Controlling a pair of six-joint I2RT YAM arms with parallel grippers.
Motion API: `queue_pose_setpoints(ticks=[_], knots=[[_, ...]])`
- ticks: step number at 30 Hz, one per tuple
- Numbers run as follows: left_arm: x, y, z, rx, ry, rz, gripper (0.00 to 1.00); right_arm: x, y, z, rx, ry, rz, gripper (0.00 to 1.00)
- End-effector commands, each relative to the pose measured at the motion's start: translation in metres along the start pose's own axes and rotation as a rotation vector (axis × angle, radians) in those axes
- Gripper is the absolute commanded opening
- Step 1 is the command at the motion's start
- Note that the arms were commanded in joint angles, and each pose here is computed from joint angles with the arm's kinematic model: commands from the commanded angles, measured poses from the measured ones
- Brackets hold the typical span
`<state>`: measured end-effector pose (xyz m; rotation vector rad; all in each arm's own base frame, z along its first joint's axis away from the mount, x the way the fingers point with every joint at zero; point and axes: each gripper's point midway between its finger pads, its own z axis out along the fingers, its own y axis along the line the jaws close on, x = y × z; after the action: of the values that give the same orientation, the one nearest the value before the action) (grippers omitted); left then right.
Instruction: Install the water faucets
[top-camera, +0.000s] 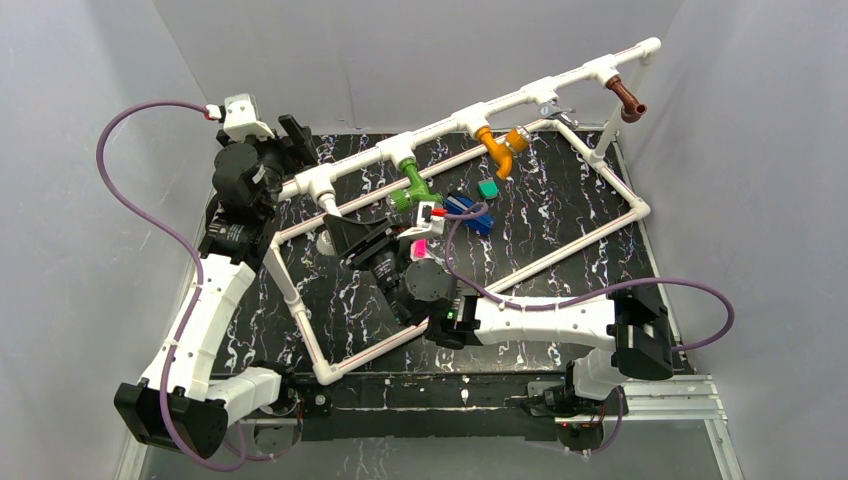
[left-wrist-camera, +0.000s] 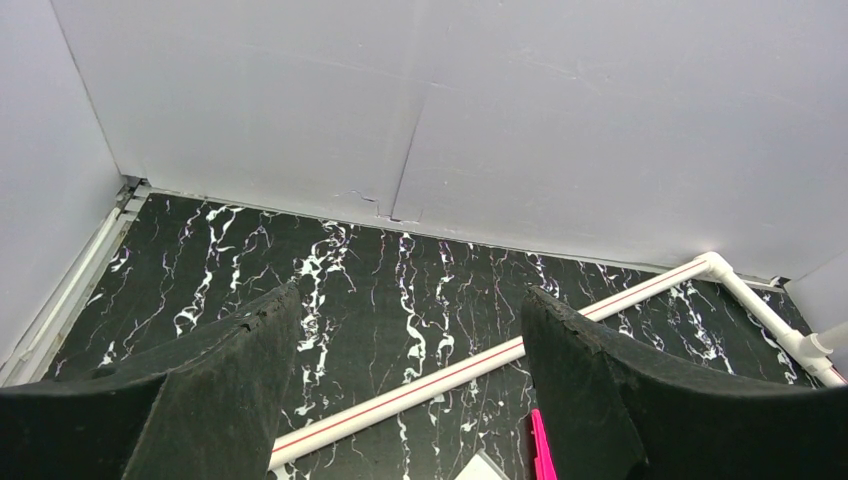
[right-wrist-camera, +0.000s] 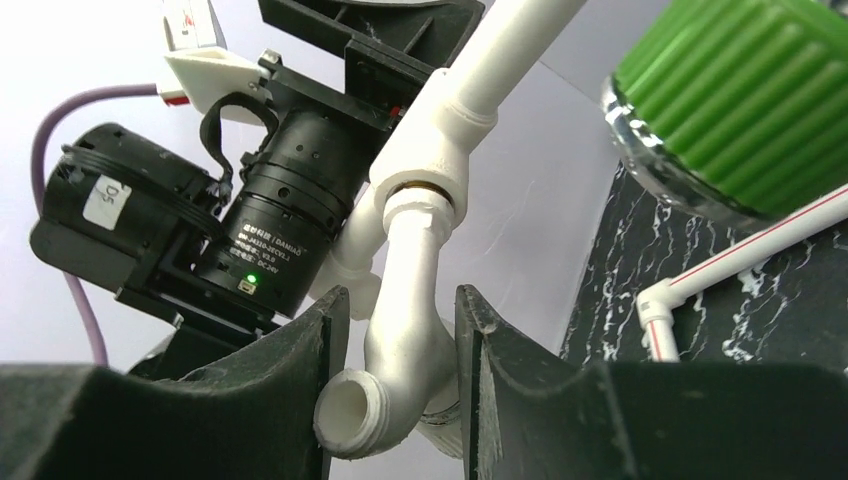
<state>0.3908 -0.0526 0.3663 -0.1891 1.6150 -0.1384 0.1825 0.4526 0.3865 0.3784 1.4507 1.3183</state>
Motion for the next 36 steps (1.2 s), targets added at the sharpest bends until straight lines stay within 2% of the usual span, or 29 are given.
queue_pose_setpoints(ticks=[1,7,14,16,24,31,36], knots=[[0.169,0.058,-0.022,-0.165,0.544,0.139,0.78,-0.045,0.021,0.003,0.024,-0.128,0.371,0.01],[0.168,0.058,-0.022,-0.164,0.542,0.139,0.78,-0.049,0.026,0.003,-0.011,-0.141,0.237,0.01],[0.168,0.057,-0.022,-0.163,0.544,0.138,0.78,-0.041,0.035,0.008,-0.061,-0.110,0.018,0.32],[0.169,0.057,-0.022,-0.162,0.545,0.139,0.78,-0.038,0.034,0.010,-0.058,-0.108,-0.021,0.37],[0.168,0.057,-0.022,-0.162,0.544,0.138,0.78,-0.036,0.028,0.016,-0.023,-0.111,-0.194,0.48],[0.168,0.057,-0.022,-0.160,0.542,0.137,0.78,-0.024,0.024,0.019,-0.014,-0.079,-0.283,0.60],[0.168,0.057,-0.022,-0.162,0.541,0.138,0.78,-0.013,0.020,0.020,-0.012,-0.036,-0.314,0.62]])
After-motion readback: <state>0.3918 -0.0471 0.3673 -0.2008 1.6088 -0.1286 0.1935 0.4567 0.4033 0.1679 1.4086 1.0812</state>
